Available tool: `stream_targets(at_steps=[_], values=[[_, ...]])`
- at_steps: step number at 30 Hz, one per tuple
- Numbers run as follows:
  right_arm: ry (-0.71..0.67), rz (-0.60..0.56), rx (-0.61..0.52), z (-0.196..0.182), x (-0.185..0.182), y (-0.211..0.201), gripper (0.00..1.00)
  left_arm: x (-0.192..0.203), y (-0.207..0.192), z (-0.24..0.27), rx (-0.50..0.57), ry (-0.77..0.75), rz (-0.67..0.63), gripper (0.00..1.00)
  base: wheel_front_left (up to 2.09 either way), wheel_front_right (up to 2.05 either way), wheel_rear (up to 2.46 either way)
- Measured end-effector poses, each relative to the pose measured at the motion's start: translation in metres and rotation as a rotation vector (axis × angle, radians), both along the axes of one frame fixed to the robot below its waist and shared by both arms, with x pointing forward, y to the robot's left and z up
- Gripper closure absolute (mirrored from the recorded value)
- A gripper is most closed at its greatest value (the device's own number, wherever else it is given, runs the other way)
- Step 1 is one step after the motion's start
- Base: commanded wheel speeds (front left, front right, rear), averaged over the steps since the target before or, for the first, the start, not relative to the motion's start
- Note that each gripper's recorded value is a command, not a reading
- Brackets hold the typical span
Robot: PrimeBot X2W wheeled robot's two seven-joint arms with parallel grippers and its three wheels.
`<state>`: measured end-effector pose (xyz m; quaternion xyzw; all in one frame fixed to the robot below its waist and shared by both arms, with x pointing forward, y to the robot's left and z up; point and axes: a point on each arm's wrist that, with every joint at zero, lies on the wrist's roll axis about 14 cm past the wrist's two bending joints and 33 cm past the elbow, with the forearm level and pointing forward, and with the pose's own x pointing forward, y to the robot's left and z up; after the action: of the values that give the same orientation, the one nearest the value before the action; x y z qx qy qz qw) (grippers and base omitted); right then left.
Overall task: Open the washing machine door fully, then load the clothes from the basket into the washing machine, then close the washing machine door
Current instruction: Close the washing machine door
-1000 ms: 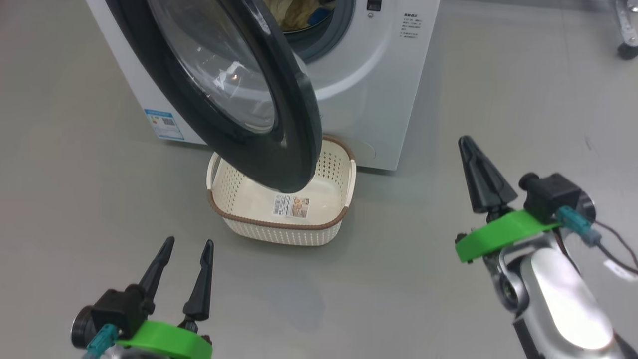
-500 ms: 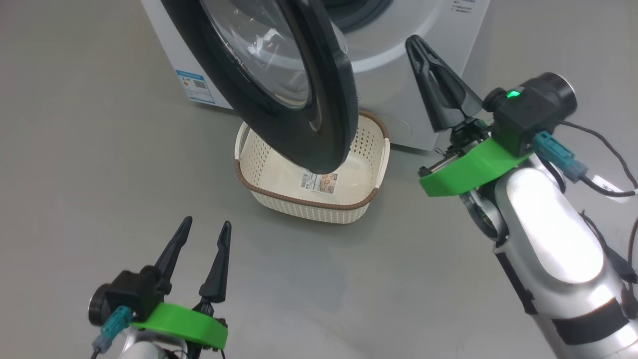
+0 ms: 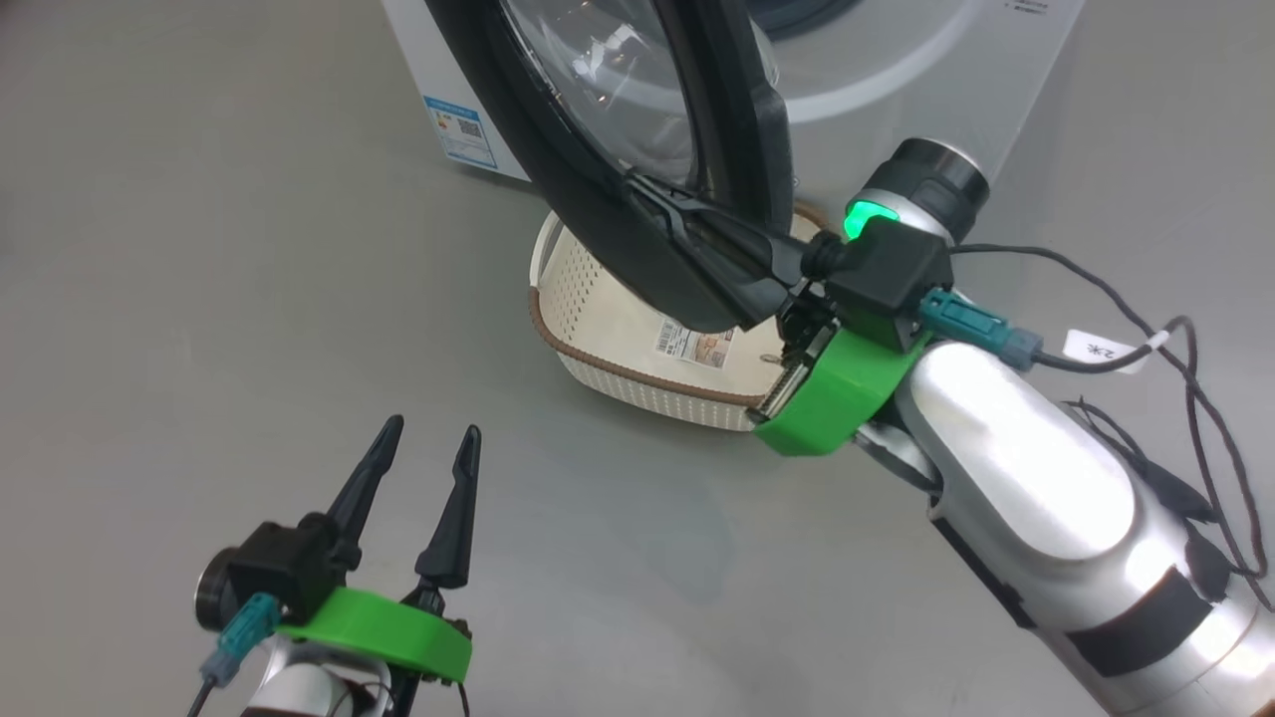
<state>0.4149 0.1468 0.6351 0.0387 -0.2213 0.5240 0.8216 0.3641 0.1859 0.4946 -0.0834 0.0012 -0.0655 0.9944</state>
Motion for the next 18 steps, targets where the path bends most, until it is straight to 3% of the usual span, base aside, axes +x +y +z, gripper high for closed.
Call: stream_targets(at_steps=[10,18], values=[[0.086,0.084,-0.114,-0.049,-0.01,0.025,1.0,-0.003,0.01,-0.003,0.002,0.012,0.04,0.0,0.0,0.0,0.0],[0.142,0.079,-0.17,-0.077,-0.003,0.026,1.0,-0.001,0.014,-0.004,0.005,0.018,0.051,0.0,0.0,0.0,0.0]])
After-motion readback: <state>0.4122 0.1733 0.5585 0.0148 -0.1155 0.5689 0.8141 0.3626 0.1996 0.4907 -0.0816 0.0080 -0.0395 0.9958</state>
